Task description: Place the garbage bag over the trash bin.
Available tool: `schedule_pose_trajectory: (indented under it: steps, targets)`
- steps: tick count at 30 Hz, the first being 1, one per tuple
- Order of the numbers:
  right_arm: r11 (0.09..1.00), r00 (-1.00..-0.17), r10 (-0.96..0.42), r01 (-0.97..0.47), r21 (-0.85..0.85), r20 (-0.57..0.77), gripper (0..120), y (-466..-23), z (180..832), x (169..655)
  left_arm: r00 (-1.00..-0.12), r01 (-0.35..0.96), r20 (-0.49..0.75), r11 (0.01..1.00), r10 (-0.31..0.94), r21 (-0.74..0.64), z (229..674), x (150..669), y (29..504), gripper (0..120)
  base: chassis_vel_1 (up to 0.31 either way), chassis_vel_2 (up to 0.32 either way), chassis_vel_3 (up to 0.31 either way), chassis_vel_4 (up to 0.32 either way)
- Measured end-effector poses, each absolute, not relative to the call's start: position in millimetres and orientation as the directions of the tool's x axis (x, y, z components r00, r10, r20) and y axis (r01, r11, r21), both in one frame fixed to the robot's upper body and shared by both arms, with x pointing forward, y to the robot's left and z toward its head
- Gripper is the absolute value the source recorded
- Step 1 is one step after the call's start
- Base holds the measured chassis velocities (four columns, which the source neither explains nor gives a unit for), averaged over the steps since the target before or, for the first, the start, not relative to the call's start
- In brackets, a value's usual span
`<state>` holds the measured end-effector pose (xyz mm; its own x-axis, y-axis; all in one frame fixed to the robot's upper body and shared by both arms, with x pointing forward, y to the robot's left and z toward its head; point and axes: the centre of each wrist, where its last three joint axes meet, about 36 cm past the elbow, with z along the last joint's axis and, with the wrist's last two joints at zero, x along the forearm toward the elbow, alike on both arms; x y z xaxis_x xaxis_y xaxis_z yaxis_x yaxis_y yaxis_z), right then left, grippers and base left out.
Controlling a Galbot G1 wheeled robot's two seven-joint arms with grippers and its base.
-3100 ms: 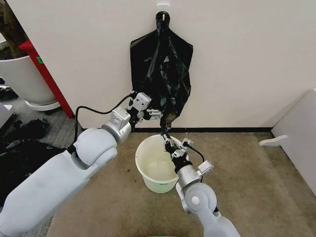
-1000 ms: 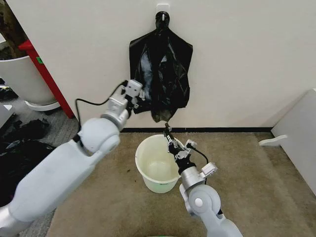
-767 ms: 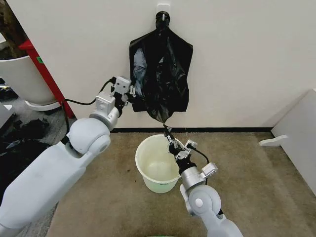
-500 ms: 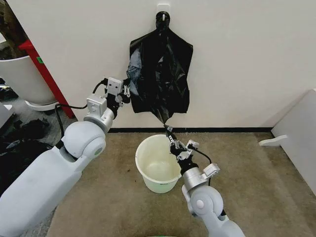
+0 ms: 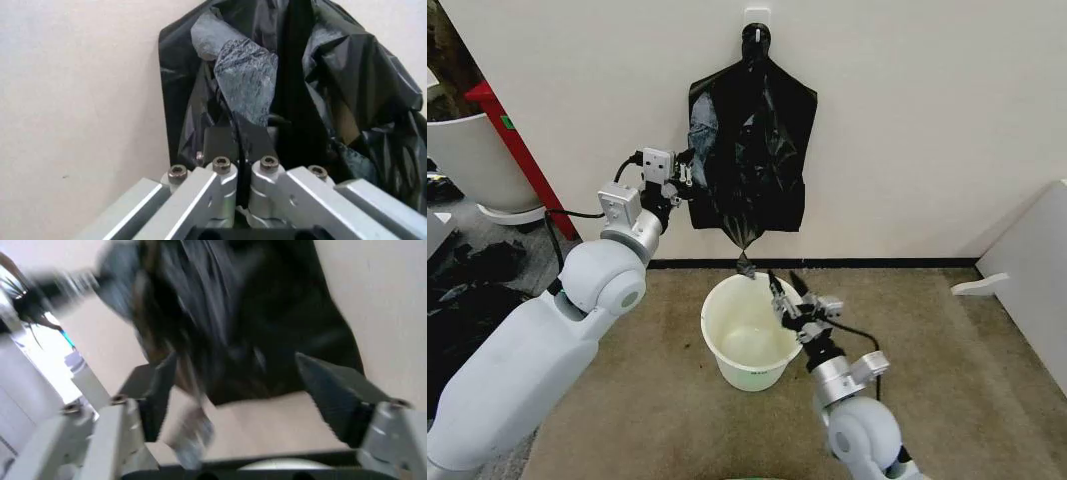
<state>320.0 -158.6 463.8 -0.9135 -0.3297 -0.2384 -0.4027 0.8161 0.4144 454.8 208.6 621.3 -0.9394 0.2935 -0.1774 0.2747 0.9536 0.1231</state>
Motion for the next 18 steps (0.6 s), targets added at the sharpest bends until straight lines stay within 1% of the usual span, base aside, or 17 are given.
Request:
schedule_pose_trajectory:
  steps: [1, 2, 6, 8, 9, 12, 16, 18]
  targets:
    - [0.814, -0.908, -0.334, -0.413, 0.409, -0.253, 73, -162, 477, 318, -0.939, 0.276, -0.176, 0.953, 0.294, 0.123, 621, 455, 208, 0, 0.000, 0.000, 0.000, 0.000]
    - [0.814, -0.908, -0.334, -0.413, 0.409, -0.253, 73, -162, 477, 318, -0.939, 0.276, -0.176, 0.953, 0.294, 0.123, 621, 455, 208, 0, 0.000, 0.000, 0.000, 0.000]
    - [0.817, -0.881, -0.370, -0.460, 0.346, -0.296, 90, -175, 511, 319, -0.941, 0.275, -0.170, 0.953, 0.294, 0.124, 620, 454, 209, 0, 0.000, 0.000, 0.000, 0.000]
    - [0.823, -0.860, -0.404, -0.490, 0.287, -0.312, 96, -180, 526, 324, -0.941, 0.275, -0.169, 0.953, 0.294, 0.123, 619, 454, 209, 0, 0.000, 0.000, 0.000, 0.000]
    - [0.823, -0.860, -0.404, -0.490, 0.287, -0.312, 96, -180, 526, 324, -0.941, 0.275, -0.169, 0.953, 0.294, 0.123, 619, 454, 209, 0, 0.000, 0.000, 0.000, 0.000]
    - [0.823, -0.825, -0.473, -0.539, 0.179, -0.309, 100, -183, 546, 333, -0.932, 0.305, -0.181, 0.949, 0.315, 0.080, 620, 454, 211, 0, 0.000, 0.000, 0.000, 0.000]
    - [0.815, -0.789, -0.534, -0.576, 0.064, -0.303, 100, -181, 559, 351, -0.923, 0.336, -0.183, 0.941, 0.338, 0.042, 622, 451, 214, 0, 0.000, 0.000, 0.000, 0.000]
    - [0.814, -0.787, -0.539, -0.578, 0.054, -0.301, 100, -180, 560, 353, -0.923, 0.338, -0.182, 0.940, 0.339, 0.038, 623, 451, 214, 0, 0.000, 0.000, 0.000, 0.000]
